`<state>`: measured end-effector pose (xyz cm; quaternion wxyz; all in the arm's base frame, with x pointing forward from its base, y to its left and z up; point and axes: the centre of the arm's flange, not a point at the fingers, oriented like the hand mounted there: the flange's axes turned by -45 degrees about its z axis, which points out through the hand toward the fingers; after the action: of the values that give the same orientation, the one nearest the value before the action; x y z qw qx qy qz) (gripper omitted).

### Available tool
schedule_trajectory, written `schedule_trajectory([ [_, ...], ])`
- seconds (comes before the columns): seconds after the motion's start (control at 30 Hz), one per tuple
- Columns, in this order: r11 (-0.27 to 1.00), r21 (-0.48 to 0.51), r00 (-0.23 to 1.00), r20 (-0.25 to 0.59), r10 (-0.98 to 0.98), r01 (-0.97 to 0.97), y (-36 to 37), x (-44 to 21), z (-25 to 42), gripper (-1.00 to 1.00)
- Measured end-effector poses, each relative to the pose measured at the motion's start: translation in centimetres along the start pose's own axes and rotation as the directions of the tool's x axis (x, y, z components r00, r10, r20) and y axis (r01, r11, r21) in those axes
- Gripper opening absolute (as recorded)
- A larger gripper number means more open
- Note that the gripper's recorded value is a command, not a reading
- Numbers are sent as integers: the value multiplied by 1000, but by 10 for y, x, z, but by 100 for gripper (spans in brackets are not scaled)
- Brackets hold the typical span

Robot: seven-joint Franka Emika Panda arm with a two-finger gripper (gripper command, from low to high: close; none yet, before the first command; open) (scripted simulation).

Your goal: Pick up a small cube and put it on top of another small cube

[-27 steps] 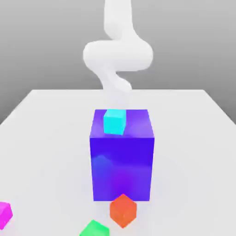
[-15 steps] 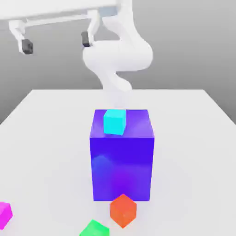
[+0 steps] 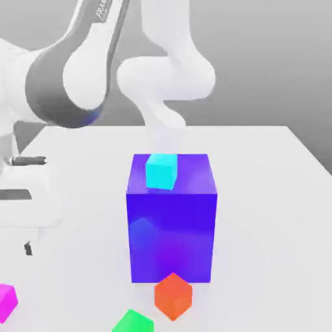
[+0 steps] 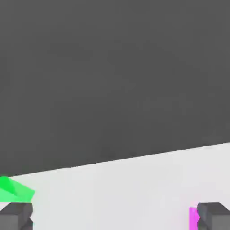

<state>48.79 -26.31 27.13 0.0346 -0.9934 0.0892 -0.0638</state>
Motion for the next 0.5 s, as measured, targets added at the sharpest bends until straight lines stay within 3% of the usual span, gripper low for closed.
schedule_trajectory([
  [0.17,997,-69,995,99,30,-23,55,-32,60,0],
  [0.3,996,-85,993,116,33,-24,69,-43,118,0],
  [0.33,996,-84,992,117,34,-24,70,-45,128,-100],
  [0.5,996,-83,992,118,34,-25,70,-45,128,-100],
])
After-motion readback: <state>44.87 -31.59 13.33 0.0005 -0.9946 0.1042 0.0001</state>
